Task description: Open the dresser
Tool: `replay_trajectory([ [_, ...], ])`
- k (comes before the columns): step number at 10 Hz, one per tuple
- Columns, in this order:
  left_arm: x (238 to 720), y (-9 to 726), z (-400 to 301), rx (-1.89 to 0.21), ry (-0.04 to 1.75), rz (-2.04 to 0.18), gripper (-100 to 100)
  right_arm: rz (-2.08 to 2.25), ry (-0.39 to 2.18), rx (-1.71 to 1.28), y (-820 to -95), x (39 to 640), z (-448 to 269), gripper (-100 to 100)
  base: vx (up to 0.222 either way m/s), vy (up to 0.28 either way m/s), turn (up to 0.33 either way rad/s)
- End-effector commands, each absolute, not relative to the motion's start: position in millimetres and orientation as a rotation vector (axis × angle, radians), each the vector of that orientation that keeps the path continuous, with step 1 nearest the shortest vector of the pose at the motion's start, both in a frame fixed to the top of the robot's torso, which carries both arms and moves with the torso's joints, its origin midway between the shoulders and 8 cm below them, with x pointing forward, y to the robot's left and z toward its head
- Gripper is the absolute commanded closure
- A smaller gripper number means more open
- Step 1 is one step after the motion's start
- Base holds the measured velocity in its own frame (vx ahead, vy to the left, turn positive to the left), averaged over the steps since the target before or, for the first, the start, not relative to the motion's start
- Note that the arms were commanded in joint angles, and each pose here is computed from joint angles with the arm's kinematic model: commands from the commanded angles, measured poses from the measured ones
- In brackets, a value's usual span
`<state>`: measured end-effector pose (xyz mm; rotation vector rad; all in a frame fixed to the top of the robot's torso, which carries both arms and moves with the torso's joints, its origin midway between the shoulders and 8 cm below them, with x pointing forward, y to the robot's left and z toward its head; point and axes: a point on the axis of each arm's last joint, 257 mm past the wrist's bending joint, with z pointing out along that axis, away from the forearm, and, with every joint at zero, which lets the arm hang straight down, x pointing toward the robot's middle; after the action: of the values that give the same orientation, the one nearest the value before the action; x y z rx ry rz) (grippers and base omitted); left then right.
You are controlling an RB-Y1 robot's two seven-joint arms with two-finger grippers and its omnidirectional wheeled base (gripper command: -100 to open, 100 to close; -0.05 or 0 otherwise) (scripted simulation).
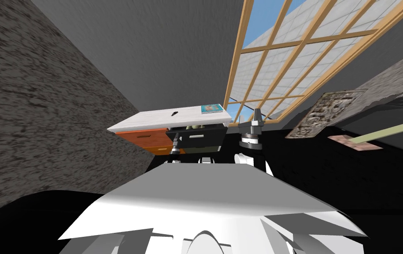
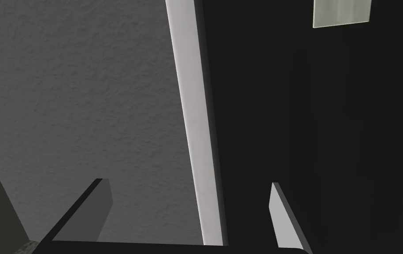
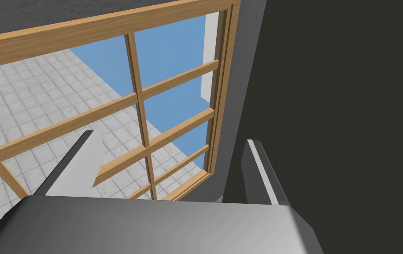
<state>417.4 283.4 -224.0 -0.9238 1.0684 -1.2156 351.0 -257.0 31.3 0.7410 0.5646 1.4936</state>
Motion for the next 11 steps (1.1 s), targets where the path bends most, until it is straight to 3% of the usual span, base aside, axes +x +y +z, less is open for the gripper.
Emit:
replay_trajectory([
  [1, 418, 283, -252, -0.964, 1.103, -1.195, -100, 1.494, 0.565, 0.741, -257, 351, 31, 0, 0.009, -0.063, -0.007],
  [11, 418, 245, -325, -1.162, 1.118, -1.199, -100, 1.493, 0.565, 0.741, -257, 351, 31, 0, 0.002, -0.052, -0.005],
])
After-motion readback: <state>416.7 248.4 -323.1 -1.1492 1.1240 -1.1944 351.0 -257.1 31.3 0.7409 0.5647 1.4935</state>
